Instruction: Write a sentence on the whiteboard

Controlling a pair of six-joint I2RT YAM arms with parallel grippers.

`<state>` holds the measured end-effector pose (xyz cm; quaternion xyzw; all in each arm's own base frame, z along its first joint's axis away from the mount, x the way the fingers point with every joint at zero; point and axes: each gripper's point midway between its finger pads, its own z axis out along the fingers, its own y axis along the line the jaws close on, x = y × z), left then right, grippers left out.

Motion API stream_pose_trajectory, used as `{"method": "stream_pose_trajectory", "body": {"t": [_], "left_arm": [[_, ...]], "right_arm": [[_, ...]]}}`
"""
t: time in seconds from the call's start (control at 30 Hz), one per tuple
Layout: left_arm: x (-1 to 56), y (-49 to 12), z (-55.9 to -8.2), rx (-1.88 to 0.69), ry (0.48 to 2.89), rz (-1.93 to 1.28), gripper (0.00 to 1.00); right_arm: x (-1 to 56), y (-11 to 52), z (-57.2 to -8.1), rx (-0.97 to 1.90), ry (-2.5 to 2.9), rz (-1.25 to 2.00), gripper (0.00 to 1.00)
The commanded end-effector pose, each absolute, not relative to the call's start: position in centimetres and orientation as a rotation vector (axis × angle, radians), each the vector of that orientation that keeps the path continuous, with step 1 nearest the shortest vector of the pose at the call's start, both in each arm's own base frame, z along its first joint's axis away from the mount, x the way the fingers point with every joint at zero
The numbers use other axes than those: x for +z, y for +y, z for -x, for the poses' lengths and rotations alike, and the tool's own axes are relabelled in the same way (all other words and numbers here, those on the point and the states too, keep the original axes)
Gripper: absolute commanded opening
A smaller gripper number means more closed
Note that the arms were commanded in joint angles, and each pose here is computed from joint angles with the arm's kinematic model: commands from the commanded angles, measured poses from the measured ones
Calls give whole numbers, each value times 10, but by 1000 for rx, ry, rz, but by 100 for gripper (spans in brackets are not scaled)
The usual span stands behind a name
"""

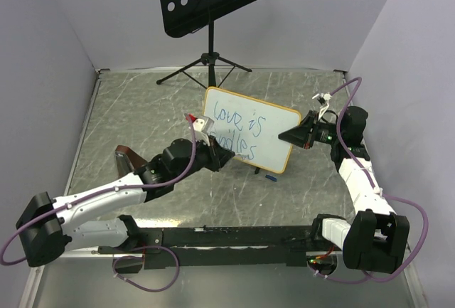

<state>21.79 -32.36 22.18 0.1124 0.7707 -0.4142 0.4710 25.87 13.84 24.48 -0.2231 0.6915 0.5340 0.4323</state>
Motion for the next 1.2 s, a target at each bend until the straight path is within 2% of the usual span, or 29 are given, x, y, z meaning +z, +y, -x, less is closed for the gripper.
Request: {"method": "stream_pose_trajectory", "body": {"t": [0.0,0.67,1.17], "left_arm": [[270,-321,-212,-1103,1753,-279,1],[312,-354,-193,-1349,1593,-403,1],[304,-357,-202,-1305,1606,-400,1]], "right_arm": [[266,143,-246,1347,1634,687,0],[265,143,-246,1350,1636,687,0],[265,143,-246,1350,1638,683,0]]}}
